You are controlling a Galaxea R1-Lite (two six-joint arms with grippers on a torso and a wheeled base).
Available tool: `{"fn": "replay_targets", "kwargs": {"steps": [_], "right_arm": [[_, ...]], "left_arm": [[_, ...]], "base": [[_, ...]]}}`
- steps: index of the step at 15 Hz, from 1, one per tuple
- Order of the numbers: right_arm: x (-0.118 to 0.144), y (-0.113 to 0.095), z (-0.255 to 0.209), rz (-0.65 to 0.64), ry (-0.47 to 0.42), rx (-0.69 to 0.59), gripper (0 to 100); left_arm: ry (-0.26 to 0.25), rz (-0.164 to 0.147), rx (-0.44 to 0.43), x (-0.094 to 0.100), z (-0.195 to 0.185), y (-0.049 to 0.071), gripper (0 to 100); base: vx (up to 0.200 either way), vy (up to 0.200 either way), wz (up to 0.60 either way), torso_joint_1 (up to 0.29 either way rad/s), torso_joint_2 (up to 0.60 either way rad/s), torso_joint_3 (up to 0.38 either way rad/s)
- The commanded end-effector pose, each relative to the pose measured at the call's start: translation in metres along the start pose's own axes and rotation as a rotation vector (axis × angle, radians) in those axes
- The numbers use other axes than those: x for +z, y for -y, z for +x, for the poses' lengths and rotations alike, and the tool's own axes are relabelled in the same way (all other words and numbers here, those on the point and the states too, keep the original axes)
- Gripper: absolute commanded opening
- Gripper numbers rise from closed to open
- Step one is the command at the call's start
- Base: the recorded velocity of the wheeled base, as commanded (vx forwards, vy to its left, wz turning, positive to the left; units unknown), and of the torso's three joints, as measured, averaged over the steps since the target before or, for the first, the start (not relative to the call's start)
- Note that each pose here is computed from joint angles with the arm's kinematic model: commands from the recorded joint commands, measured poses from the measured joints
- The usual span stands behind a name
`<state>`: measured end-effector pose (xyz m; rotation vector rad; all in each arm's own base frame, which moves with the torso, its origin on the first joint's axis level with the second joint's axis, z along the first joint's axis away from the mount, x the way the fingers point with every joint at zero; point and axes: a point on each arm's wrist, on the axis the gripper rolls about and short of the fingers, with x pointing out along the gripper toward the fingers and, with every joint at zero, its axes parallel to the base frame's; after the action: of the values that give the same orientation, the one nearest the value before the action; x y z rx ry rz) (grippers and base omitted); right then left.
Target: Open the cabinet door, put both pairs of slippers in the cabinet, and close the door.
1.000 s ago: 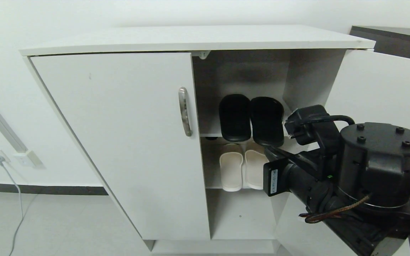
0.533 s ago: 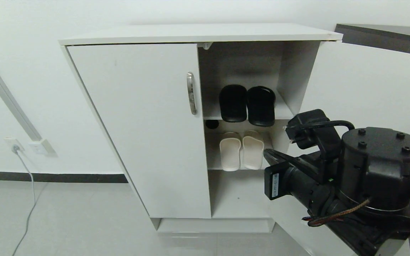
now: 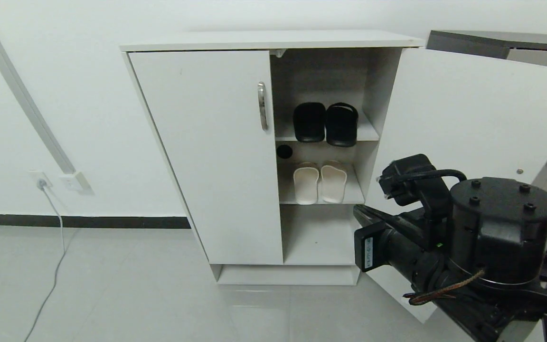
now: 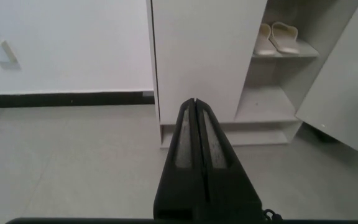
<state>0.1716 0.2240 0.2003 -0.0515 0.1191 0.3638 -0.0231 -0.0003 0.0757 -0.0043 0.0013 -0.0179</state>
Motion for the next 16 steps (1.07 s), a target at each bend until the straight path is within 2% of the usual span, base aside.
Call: {"fn": "replay_targets", "kwargs": {"steps": [1, 13, 16], "right_arm": [[-0.0033, -0.0015, 0.0024, -0.006, -0.01, 0.0, 0], [-0.0055, 0.0022, 0.0061, -0.004, -0.019, -0.005, 0], [-0.0055, 0.0025, 0.0064, -0.004, -0.019, -0.007, 0]], "left_arm": [[-0.002, 0.0, 0.001, 0.0, 0.0001, 0.0, 0], [-0.002, 0.0, 0.001, 0.0, 0.0001, 0.0, 0], [-0.002, 0.0, -0.001, 0.0, 0.0001, 0.0, 0]], "base": [[0.0, 0.0, 0.0, 0.0, 0.0, 0.0], [0.0, 0.0, 0.0, 0.0, 0.0, 0.0], [0.0, 0.0, 0.0, -0.004, -0.15, -0.209]]}}
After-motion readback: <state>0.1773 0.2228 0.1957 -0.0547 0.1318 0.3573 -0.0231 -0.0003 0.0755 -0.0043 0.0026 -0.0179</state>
